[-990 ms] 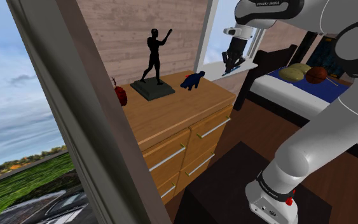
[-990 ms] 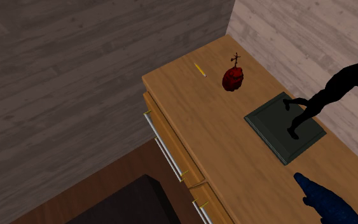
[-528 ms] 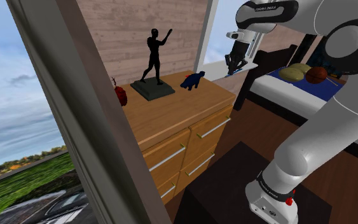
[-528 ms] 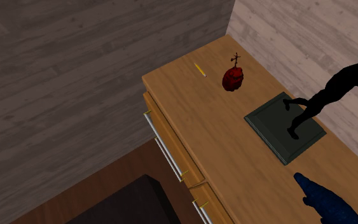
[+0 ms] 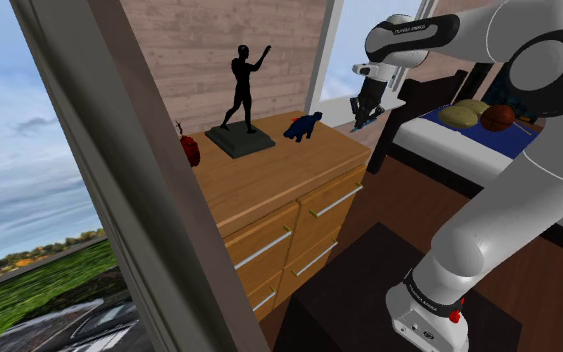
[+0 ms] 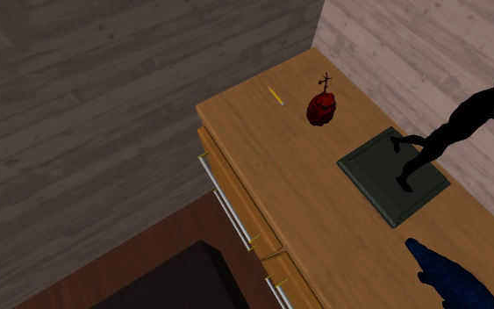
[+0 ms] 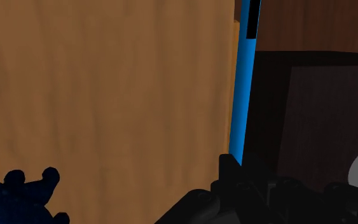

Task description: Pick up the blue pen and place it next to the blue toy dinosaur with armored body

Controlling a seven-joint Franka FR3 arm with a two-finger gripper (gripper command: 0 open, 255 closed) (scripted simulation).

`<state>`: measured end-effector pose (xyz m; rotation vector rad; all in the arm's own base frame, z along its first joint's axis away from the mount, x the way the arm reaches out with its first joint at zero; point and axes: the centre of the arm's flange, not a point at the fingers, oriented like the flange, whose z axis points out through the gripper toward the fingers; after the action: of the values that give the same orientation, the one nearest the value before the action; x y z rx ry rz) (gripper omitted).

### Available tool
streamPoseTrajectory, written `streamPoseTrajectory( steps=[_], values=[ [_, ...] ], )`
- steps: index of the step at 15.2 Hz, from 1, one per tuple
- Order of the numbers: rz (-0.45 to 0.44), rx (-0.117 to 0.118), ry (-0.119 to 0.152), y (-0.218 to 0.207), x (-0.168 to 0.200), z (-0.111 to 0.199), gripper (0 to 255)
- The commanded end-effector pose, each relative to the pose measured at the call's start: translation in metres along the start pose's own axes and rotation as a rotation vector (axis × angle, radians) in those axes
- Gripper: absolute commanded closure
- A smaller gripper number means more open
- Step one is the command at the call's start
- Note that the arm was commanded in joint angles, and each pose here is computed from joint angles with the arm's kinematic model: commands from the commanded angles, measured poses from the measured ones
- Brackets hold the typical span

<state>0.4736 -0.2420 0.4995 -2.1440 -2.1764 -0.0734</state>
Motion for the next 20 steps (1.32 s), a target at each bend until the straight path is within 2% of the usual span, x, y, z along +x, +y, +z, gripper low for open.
streamPoseTrajectory(
  steps=[1, 17, 20],
  values=[
    [0.0, 0.0, 0.0, 0.0, -0.001, 0.011, 255],
    [0.0, 0.0, 0.0, 0.002, -0.009, 0.095, 255],
    [0.0, 0.0, 0.0, 0.002, -0.009, 0.095, 255]
  ],
)
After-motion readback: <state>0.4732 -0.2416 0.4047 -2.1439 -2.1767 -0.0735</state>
